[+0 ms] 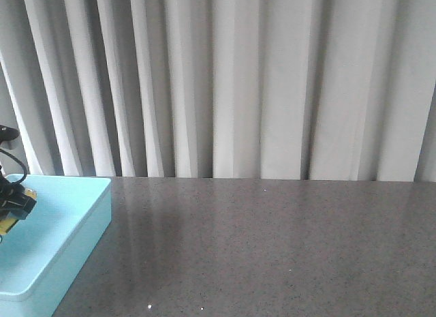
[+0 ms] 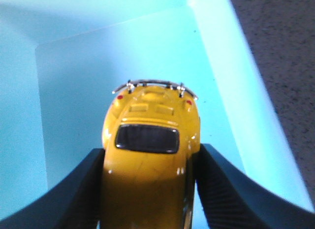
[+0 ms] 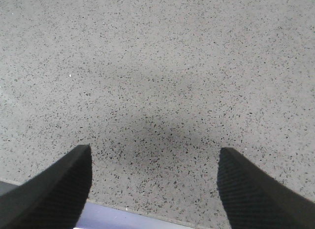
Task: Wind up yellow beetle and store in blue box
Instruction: 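Lift the car with the left gripper and lower it into the blue box, then open the left gripper and raise it out of the box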
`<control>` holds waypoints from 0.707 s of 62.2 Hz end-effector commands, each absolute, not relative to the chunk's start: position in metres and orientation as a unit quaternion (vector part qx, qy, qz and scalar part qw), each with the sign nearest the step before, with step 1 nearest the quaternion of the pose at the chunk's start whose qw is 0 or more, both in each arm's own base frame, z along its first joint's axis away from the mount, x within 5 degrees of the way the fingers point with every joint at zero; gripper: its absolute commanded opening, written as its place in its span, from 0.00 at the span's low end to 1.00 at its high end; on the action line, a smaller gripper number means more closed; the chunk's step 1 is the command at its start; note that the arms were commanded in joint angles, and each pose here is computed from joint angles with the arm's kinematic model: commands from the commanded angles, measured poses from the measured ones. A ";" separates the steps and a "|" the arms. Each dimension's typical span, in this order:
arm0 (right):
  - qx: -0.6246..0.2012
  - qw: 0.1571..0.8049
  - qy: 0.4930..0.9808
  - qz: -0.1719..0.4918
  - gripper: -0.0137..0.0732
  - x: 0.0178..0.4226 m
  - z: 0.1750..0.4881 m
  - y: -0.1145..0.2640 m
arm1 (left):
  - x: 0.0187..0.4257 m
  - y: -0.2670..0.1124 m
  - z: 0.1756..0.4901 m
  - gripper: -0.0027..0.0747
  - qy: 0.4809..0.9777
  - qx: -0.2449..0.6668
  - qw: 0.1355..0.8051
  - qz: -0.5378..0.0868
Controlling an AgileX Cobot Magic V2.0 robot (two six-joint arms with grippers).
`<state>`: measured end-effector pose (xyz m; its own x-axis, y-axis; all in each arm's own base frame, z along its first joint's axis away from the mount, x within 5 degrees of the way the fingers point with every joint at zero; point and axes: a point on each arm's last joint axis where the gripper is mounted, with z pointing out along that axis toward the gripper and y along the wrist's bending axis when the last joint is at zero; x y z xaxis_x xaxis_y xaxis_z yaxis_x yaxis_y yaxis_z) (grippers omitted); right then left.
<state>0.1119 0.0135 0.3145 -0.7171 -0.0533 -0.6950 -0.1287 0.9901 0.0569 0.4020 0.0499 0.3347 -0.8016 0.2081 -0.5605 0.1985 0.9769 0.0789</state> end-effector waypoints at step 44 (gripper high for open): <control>-0.046 0.405 0.911 0.052 0.75 0.115 0.325 0.014 | 0.452 0.065 0.262 0.33 0.954 0.074 0.291 0.009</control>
